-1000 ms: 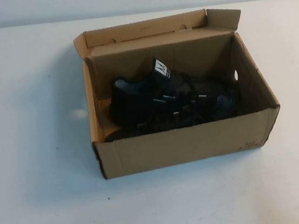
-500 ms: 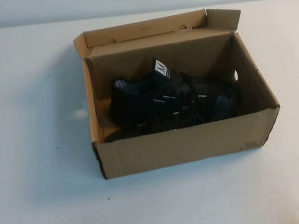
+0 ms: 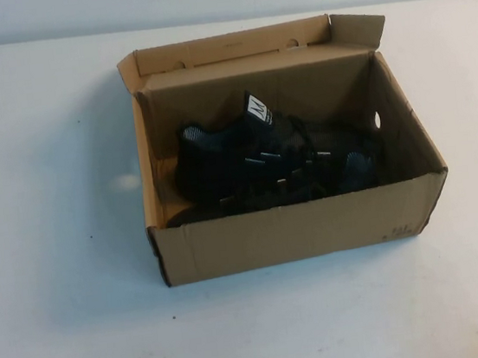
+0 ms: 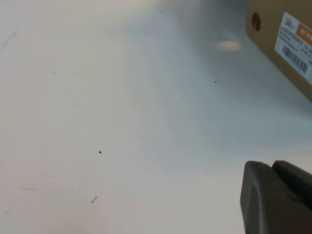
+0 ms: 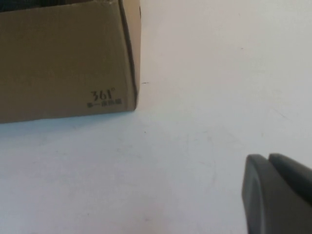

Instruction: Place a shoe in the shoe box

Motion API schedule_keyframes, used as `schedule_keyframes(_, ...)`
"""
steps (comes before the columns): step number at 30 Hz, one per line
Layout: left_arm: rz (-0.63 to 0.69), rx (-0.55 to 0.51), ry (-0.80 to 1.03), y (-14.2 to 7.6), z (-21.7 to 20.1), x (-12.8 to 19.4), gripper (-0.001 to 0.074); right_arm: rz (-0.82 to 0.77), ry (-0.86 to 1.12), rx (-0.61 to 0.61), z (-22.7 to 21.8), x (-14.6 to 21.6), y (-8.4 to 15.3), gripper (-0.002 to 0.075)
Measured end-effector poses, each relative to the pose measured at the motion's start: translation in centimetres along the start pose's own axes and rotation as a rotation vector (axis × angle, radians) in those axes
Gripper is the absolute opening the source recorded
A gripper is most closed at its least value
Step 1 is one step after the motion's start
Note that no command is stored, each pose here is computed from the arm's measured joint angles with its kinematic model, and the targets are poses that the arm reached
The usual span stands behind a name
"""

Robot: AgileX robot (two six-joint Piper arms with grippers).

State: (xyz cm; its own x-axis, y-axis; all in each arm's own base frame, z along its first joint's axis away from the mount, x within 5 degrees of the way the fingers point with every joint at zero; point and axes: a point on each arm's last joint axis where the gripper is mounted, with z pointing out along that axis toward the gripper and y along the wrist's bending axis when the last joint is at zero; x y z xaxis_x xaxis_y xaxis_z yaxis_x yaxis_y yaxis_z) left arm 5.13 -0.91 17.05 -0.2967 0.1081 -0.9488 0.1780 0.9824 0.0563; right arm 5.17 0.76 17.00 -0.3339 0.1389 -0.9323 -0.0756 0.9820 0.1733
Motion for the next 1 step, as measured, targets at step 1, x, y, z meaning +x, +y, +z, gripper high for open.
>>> schedule_keyframes(1,0.0,0.0,0.0,0.0,0.0,0.0,-0.0001,0.0,-0.001,0.001,0.0,0.0,-0.01,-0.0016)
